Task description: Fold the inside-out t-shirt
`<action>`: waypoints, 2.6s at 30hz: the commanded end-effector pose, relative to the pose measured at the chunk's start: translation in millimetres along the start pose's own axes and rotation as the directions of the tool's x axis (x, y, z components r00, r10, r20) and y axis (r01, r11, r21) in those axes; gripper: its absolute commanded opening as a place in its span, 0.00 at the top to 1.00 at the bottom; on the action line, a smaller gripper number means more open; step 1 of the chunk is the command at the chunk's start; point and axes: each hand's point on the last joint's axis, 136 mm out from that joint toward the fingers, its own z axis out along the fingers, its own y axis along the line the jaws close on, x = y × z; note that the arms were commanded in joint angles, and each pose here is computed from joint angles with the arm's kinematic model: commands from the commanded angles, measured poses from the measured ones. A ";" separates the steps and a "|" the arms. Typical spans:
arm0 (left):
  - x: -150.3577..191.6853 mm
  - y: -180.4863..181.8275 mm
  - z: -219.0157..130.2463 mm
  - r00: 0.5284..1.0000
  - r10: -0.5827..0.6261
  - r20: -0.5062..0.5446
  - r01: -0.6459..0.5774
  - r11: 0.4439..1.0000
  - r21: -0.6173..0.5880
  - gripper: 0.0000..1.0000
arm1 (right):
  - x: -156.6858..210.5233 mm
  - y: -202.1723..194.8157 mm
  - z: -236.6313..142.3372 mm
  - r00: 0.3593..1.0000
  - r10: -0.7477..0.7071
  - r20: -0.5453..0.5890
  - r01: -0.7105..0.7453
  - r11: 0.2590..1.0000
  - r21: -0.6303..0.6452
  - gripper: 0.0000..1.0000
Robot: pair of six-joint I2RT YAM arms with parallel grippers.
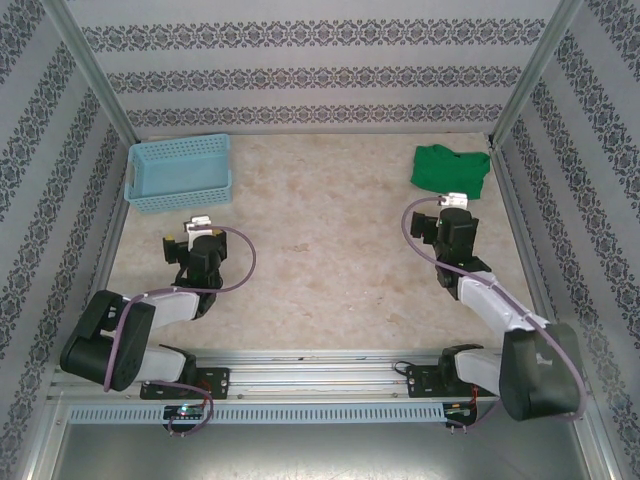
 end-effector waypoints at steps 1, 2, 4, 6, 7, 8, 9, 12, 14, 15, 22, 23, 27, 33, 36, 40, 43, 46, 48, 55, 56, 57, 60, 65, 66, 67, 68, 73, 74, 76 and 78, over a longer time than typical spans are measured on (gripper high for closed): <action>-28.5 -8.1 5.5 0.990 -0.082 0.116 0.071 0.993 0.097 0.00 | 0.6 -1.3 7.5 0.995 -0.007 0.099 0.007 1.000 0.000 0.02; -30.0 -8.6 7.9 0.985 -0.109 0.137 0.091 0.988 0.127 0.00 | 3.2 -0.9 9.2 0.994 0.006 0.110 -0.004 1.000 -0.013 0.02; -22.0 -15.7 16.9 0.983 -0.129 0.129 0.102 0.974 0.201 0.00 | 0.3 4.2 10.1 0.993 0.002 0.119 0.003 0.999 -0.046 0.02; -17.9 -21.7 24.6 0.978 -0.148 0.146 0.108 0.962 0.250 0.00 | -3.4 7.9 7.9 0.990 -0.017 0.139 0.026 0.997 -0.067 0.02; -9.7 -25.8 27.5 0.986 -0.138 0.099 0.107 0.959 0.263 0.00 | -4.3 7.2 6.8 0.988 -0.015 0.153 0.025 0.997 -0.067 0.02; -6.6 -27.1 31.4 0.987 -0.135 0.085 0.109 0.959 0.260 0.00 | -3.8 6.5 6.6 0.986 -0.010 0.165 0.022 0.997 -0.071 0.02; -9.6 -26.4 34.5 0.983 -0.140 0.115 0.107 0.961 0.255 0.00 | -3.7 6.7 7.1 0.986 -0.008 0.169 0.022 0.997 -0.079 0.02; -4.4 -28.8 39.6 0.991 -0.129 0.042 0.113 0.957 0.266 0.00 | -1.6 4.4 11.8 0.986 -0.002 0.170 0.016 0.996 -0.086 0.02; -6.3 -29.5 43.5 0.990 -0.130 0.047 0.113 0.957 0.268 0.00 | 1.0 4.5 14.4 0.987 0.004 0.161 0.013 0.995 -0.101 0.02; -4.5 -28.7 44.1 0.991 -0.134 0.024 0.122 0.955 0.269 0.00 | 2.7 4.2 15.3 0.987 0.005 0.158 0.011 0.995 -0.103 0.02; -4.8 -27.5 44.7 0.990 -0.138 0.031 0.125 0.955 0.269 0.00 | 9.1 2.9 16.7 0.983 0.017 0.184 0.006 0.993 -0.121 0.02; -5.2 -27.6 44.8 0.990 -0.138 0.032 0.125 0.955 0.269 0.00 | 11.6 2.7 19.2 0.983 0.020 0.182 0.002 0.992 -0.123 0.02; -5.9 -27.5 44.7 0.990 -0.138 0.038 0.123 0.955 0.269 0.00 | 19.7 5.8 32.1 0.986 0.020 0.167 0.003 0.990 -0.139 0.02; -5.8 -27.5 44.5 0.990 -0.138 0.038 0.122 0.955 0.270 0.00 | 16.6 8.9 42.4 0.989 0.003 0.148 0.016 0.992 -0.126 0.02; -5.9 -27.6 44.5 0.990 -0.138 0.038 0.123 0.955 0.270 0.00 | 17.3 7.8 42.7 0.989 0.003 0.145 0.015 0.993 -0.120 0.02; -5.6 -27.0 44.6 0.990 -0.137 0.038 0.122 0.956 0.268 0.00 | 17.6 2.7 40.6 0.988 0.000 0.153 0.011 0.998 -0.066 0.02; -5.5 -27.1 44.5 0.990 -0.136 0.038 0.121 0.956 0.268 0.00 | 17.6 1.2 41.2 0.988 0.006 0.152 0.003 0.998 -0.065 0.02; -5.5 -27.2 44.3 0.990 -0.136 0.039 0.121 0.956 0.268 0.00 | 17.7 2.5 41.1 0.988 0.001 0.152 0.009 0.998 -0.067 0.02; -5.3 -26.5 43.0 0.989 -0.140 0.045 0.123 0.955 0.268 0.00 | 16.7 2.8 41.1 0.988 0.002 0.155 0.009 0.998 -0.069 0.02; -5.4 -25.3 41.7 0.988 -0.145 0.053 0.126 0.956 0.267 0.00 | 17.0 2.9 41.2 0.988 0.002 0.154 0.009 0.998 -0.070 0.02; -5.1 -25.7 41.5 0.988 -0.144 0.052 0.125 0.955 0.268 0.00 | 17.1 2.2 41.4 0.988 0.003 0.153 0.008 0.998 -0.067 0.02; -5.8 -25.5 41.5 0.988 -0.145 0.054 0.125 0.955 0.268 0.00 | 17.3 2.9 41.3 0.988 0.002 0.152 0.009 0.998 -0.070 0.02; -5.0 -26.1 41.8 0.988 -0.143 0.051 0.124 0.955 0.269 0.00 | 17.0 2.9 41.2 0.988 0.002 0.154 0.008 0.998 -0.070 0.02; -5.7 -26.5 41.8 0.988 -0.143 0.051 0.124 0.955 0.271 0.00 | 16.8 2.8 41.1 0.988 0.003 0.154 0.008 0.998 -0.069 0.02; -5.6 -26.5 41.8 0.988 -0.143 0.051 0.124 0.955 0.270 0.00 | 16.6 2.6 41.1 0.988 0.002 0.155 0.008 0.998 -0.068 0.02; -5.6 -26.6 41.8 0.988 -0.143 0.051 0.124 0.954 0.271 0.00 | 16.7 2.7 41.1 0.988 0.003 0.155 0.008 0.998 -0.069 0.02; -5.7 -26.6 41.7 0.988 -0.143 0.052 0.124 0.955 0.271 0.00 | 17.1 2.8 41.2 0.988 0.002 0.153 0.008 0.998 -0.069 0.02; -5.7 -27.1 42.0 0.989 -0.141 0.050 0.122 0.954 0.274 0.00 | 16.7 2.5 41.1 0.988 0.002 0.155 0.008 0.998 -0.068 0.02; -5.2 -26.9 42.1 0.989 -0.140 0.049 0.122 0.954 0.273 0.00 | 17.1 2.7 41.3 0.988 0.002 0.153 0.008 0.998 -0.068 0.02; -5.2 -27.3 41.8 0.989 -0.140 0.049 0.121 0.954 0.274 0.00 | 17.1 2.9 41.3 0.988 0.002 0.153 0.009 0.998 -0.070 0.02; -4.8 -27.4 41.8 0.989 -0.139 0.048 0.120 0.954 0.274 0.00 | 16.8 2.8 41.1 0.988 0.003 0.154 0.008 0.998 -0.069 0.02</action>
